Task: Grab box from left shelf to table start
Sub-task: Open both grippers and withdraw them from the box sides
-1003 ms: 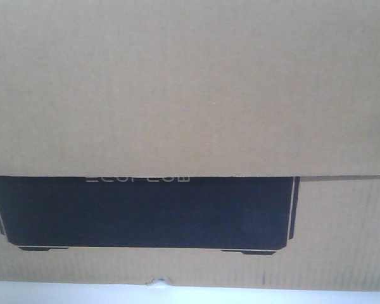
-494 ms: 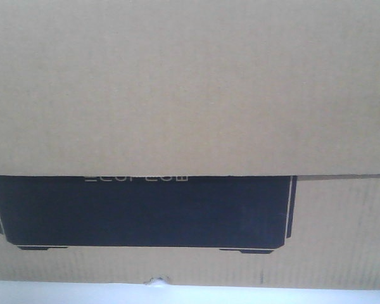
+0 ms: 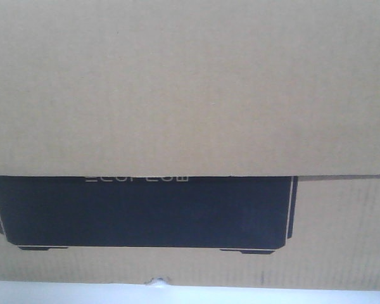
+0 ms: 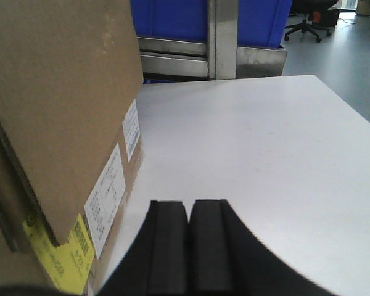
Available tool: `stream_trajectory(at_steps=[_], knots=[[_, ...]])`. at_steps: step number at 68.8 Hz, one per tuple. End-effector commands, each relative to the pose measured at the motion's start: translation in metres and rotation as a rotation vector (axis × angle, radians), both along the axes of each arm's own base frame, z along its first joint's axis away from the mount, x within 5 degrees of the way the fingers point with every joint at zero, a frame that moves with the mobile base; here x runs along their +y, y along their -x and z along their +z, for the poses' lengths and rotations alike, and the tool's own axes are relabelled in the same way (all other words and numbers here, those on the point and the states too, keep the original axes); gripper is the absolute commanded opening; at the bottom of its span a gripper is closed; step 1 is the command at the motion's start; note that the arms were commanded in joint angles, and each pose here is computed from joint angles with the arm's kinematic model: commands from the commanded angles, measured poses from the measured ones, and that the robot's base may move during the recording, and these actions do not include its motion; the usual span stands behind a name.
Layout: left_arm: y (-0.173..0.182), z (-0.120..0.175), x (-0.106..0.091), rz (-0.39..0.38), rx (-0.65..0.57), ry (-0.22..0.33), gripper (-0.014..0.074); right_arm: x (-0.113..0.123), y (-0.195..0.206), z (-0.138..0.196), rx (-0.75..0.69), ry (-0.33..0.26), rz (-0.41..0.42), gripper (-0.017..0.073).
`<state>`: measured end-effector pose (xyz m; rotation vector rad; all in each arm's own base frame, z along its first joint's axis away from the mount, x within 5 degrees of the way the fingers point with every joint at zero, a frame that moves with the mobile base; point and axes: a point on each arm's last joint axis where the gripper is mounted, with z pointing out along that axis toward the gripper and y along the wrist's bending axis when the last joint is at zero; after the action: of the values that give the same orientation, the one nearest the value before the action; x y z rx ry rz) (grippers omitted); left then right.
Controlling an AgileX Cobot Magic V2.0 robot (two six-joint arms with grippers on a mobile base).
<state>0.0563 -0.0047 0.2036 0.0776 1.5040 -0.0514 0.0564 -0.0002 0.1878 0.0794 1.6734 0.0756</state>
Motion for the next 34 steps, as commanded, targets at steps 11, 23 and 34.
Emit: stream_trajectory(at_steps=[11, 23, 34], knots=[[0.0020, 0.0098, 0.0011, 0.009, -0.104, 0.017, -0.0090, 0.0000, 0.0001, 0.0072, -0.091, 0.014, -0.001, 0.0058], [0.0020, 0.0098, 0.0011, 0.009, -0.104, 0.017, -0.0090, 0.0000, 0.0001, 0.0072, -0.091, 0.014, -0.001, 0.0058], [0.0020, 0.0098, 0.0011, 0.009, -0.104, 0.017, -0.0090, 0.0000, 0.0001, 0.0072, -0.091, 0.014, -0.001, 0.0058]])
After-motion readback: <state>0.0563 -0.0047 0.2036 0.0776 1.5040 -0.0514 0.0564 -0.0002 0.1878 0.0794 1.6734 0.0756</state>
